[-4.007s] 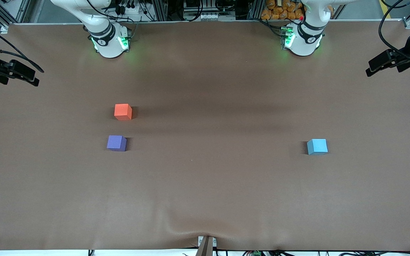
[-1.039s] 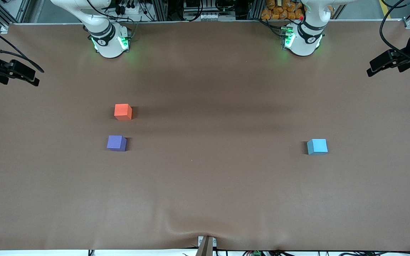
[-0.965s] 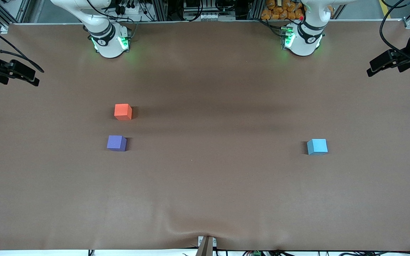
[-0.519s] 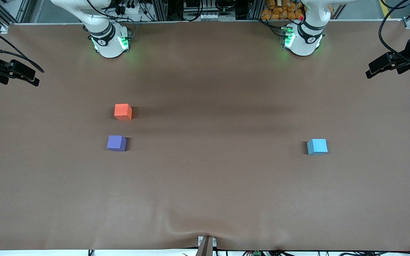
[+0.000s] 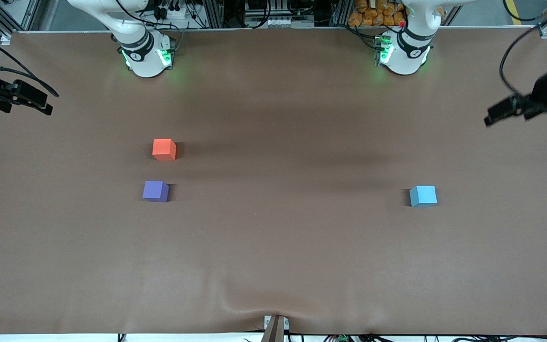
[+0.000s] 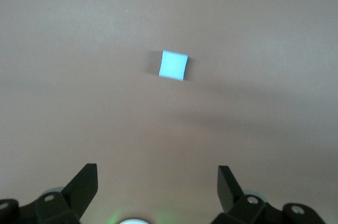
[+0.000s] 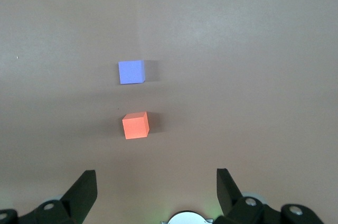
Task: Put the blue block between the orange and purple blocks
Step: 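Reach the left gripper down to the light-blue block, then close the left gripper on the light-blue block, then carry the light-blue block with the left gripper toward the table middle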
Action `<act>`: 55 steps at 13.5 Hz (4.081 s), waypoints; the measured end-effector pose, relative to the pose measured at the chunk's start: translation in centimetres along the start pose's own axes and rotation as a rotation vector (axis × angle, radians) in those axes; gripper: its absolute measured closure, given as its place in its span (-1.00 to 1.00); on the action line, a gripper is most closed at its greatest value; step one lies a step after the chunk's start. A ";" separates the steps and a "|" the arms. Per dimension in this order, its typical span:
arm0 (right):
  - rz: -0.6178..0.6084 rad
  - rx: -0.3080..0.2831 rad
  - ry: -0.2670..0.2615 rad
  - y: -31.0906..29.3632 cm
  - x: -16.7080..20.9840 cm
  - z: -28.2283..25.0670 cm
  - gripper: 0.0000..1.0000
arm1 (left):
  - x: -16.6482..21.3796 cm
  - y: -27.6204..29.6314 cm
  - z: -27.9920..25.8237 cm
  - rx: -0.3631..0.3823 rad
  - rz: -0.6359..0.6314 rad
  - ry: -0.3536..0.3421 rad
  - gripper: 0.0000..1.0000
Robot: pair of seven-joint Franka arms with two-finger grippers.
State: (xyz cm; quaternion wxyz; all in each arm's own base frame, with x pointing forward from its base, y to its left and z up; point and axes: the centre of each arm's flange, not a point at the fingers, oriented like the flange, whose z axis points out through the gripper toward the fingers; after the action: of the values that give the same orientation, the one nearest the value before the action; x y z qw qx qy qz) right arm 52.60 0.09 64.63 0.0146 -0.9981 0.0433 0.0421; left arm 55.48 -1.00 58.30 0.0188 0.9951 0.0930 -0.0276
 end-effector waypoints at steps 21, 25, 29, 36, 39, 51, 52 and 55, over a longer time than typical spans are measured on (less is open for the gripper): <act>-0.005 0.000 -0.002 -0.3 0.0 0.1 -1.00 | 3.6 -0.3 32.8 0.057 0.134 0.064 -1.00; -0.006 0.000 -0.002 -0.3 0.0 0.1 -1.00 | 3.8 0.0 33.9 0.053 0.143 0.070 -1.00; -0.006 0.000 -0.003 -0.3 0.0 0.1 -1.00 | 4.1 0.2 34.9 0.046 0.147 0.086 -1.00; -0.006 0.000 -0.005 -0.3 0.0 0.2 -1.00 | 4.8 1.0 37.2 0.034 0.160 0.100 -0.96; -0.006 0.000 -0.005 -0.3 0.0 0.2 -1.00 | 4.8 1.5 37.4 0.031 0.168 0.099 -0.58; -0.012 -0.001 -0.008 -0.7 -0.1 0.3 -1.00 | -2.6 29.8 28.0 -0.136 0.394 0.131 -0.14; -0.013 -0.001 -0.008 -0.7 -0.1 0.3 -1.00 | -4.0 32.9 27.7 -0.147 0.399 0.122 -0.14; -0.015 -0.001 -0.010 -0.8 -0.1 0.4 -1.00 | -7.4 40.1 29.5 -0.183 0.454 0.093 -0.14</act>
State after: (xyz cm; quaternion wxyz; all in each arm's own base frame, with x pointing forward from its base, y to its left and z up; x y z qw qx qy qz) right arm 52.57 0.89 64.25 0.0147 -0.9981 0.0359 0.0471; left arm 54.18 -42.97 30.60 0.1102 0.9848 -0.1300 0.0319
